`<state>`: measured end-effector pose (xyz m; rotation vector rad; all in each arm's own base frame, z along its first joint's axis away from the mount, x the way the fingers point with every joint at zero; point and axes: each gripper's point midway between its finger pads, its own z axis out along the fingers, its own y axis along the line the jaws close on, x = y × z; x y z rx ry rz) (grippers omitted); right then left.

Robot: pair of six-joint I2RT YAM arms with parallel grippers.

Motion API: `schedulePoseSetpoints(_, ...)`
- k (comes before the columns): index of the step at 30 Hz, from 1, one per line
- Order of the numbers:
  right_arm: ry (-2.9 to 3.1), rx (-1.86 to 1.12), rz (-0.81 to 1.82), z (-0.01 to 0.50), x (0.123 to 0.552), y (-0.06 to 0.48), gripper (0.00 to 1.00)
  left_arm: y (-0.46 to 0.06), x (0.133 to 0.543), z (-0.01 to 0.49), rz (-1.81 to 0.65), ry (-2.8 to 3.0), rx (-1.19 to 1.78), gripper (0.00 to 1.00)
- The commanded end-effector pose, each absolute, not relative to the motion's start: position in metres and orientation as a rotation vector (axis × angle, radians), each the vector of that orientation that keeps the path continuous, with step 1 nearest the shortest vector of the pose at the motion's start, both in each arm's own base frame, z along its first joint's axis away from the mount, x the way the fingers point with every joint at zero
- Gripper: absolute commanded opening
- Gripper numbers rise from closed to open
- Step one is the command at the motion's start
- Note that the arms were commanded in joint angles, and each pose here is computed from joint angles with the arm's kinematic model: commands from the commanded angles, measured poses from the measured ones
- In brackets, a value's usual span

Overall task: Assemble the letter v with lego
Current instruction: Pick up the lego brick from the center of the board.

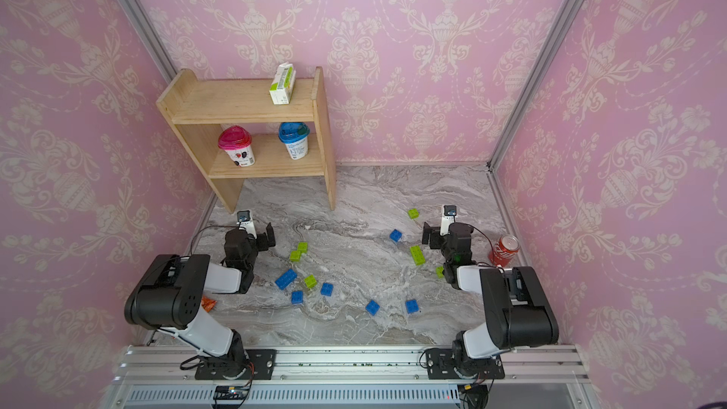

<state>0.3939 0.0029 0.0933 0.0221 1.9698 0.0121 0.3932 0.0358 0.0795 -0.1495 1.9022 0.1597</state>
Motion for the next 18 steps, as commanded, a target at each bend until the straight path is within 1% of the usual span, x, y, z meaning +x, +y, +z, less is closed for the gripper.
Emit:
schedulePoseSetpoints(1, 1.966, 0.022, 0.023, 0.093, 0.395, 0.004, 1.0, 0.034, 0.395, 0.077, 0.134, 1.914, -0.144, 0.99)
schedulePoseSetpoints(3, 1.977, 0.086, -0.023, 0.101, 0.395, -0.006, 1.0, 0.037, 0.396, 0.081, 0.153, 1.909, -0.158, 0.98)
schedulePoseSetpoints(5, 2.103, 0.146, -0.051, 0.117, 0.39, -0.013, 1.0, 0.041, 0.395, 0.098, 0.182, 1.921, -0.178, 0.98)
schedulePoseSetpoints(7, 2.27, 0.231, -0.08, 0.133, 0.369, -0.017, 1.0, 0.046, 0.392, 0.124, 0.253, 1.942, -0.21, 0.98)
schedulePoseSetpoints(9, 2.417, 0.306, -0.117, 0.141, 0.336, -0.021, 1.0, 0.046, 0.386, 0.147, 0.298, 1.966, -0.249, 0.98)
schedulePoseSetpoints(12, 2.649, 0.378, -0.172, 0.138, 0.282, -0.024, 1.0, 0.03, 0.375, 0.169, 0.312, 2.023, -0.254, 0.98)
schedulePoseSetpoints(14, 2.781, 0.408, -0.172, 0.128, 0.253, -0.02, 1.0, 0.016, 0.369, 0.177, 0.304, 2.045, -0.234, 0.97)
schedulePoseSetpoints(15, 2.796, 0.451, -0.161, 0.126, 0.248, -0.019, 0.97, 0.011, 0.366, 0.179, 0.293, 2.065, -0.227, 0.96)
schedulePoseSetpoints(16, 2.805, 0.432, -0.097, 0.122, 0.249, -0.011, 0.94, 0.007, 0.363, 0.18, 0.279, 2.084, -0.228, 0.96)
schedulePoseSetpoints(17, 2.834, 0.425, -0.029, 0.117, 0.249, -0.003, 0.93, 0.002, 0.361, 0.182, 0.259, 2.099, -0.224, 0.95)
schedulePoseSetpoints(18, 2.878, 0.45, -0.029, 0.111, 0.248, -0.002, 0.92, -0.003, 0.36, 0.189, 0.226, 2.1, -0.226, 0.94)
